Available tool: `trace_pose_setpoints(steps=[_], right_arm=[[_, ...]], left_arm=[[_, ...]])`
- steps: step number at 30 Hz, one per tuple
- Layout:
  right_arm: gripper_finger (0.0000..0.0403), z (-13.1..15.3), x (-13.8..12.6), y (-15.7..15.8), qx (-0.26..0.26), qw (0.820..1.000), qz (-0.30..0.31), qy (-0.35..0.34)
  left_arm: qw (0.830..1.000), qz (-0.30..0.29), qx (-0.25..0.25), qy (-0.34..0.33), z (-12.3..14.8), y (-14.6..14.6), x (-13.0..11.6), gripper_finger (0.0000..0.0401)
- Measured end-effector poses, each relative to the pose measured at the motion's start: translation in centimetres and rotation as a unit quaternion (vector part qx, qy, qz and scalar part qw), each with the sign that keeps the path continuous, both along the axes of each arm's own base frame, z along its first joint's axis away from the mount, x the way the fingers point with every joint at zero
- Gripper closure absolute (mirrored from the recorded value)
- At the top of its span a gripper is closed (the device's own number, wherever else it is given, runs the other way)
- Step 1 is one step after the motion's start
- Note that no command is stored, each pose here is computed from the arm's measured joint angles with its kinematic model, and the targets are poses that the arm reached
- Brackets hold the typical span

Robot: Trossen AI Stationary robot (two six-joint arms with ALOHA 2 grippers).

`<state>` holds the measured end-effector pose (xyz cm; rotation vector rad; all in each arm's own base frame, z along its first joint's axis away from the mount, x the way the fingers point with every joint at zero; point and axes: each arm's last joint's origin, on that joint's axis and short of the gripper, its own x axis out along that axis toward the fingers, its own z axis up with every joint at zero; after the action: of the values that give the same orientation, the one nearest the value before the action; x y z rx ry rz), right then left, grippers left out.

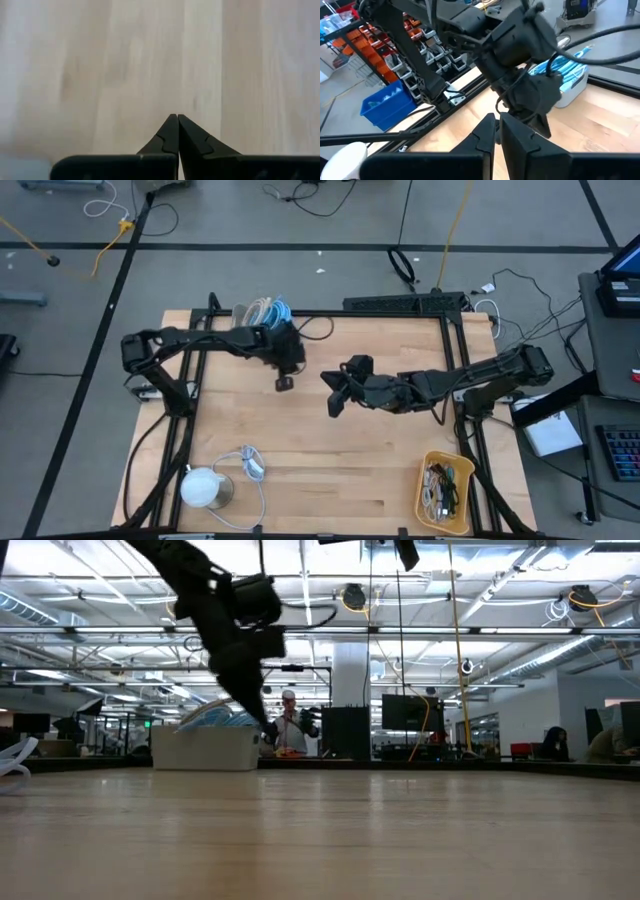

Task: Pick & Place USB Port
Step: Adjust the gray bin

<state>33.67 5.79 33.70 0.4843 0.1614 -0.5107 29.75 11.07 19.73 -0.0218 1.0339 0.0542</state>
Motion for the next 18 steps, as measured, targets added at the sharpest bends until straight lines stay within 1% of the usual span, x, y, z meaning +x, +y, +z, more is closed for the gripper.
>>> trace_pose_setpoints(steps=[2, 4, 8, 11, 13, 16, 18], right_arm=[[0.0385, 0.0, 0.0, -0.1, 0.0, 1.0, -0.002, 0.0], [0.0385, 0.0, 0.0, -0.2, 0.001, 1.0, -0.002, -0.002], [0.0385, 0.0, 0.1, -0.2, 0.003, 1.0, -0.001, -0.003], [0.0385, 0.0, 0.0, -0.2, 0.003, 1.0, -0.001, -0.001], [0.0385, 0.0, 0.0, -0.1, 0.003, 1.0, 0.0, -0.001], [0.0385, 0.0, 0.0, 0.1, 0.006, 1.0, 0.012, 0.0], [0.0385, 0.0, 0.0, 0.2, 0.006, 1.0, 0.016, 0.002]], left_arm=[[1.0, -0.002, 0.009, -0.008, 0.6, 0.2, 1.2, 0.0401], [1.0, 0.002, 0.025, -0.007, 0.9, 1.1, 2.6, 0.0401], [0.999, -0.003, 0.037, 0.036, 0.4, 3.9, 5.9, 0.0401], [0.995, -0.011, 0.042, 0.089, -0.5, 5.6, 8.4, 0.0401], [0.993, -0.008, 0.049, 0.105, -0.8, 6.7, 9.8, 0.0401], [0.994, 0.018, 0.048, 0.094, -0.5, 8.3, 10.8, 0.0401], [0.993, 0.028, 0.066, 0.092, -0.2, 9.6, 10.8, 0.0401]])
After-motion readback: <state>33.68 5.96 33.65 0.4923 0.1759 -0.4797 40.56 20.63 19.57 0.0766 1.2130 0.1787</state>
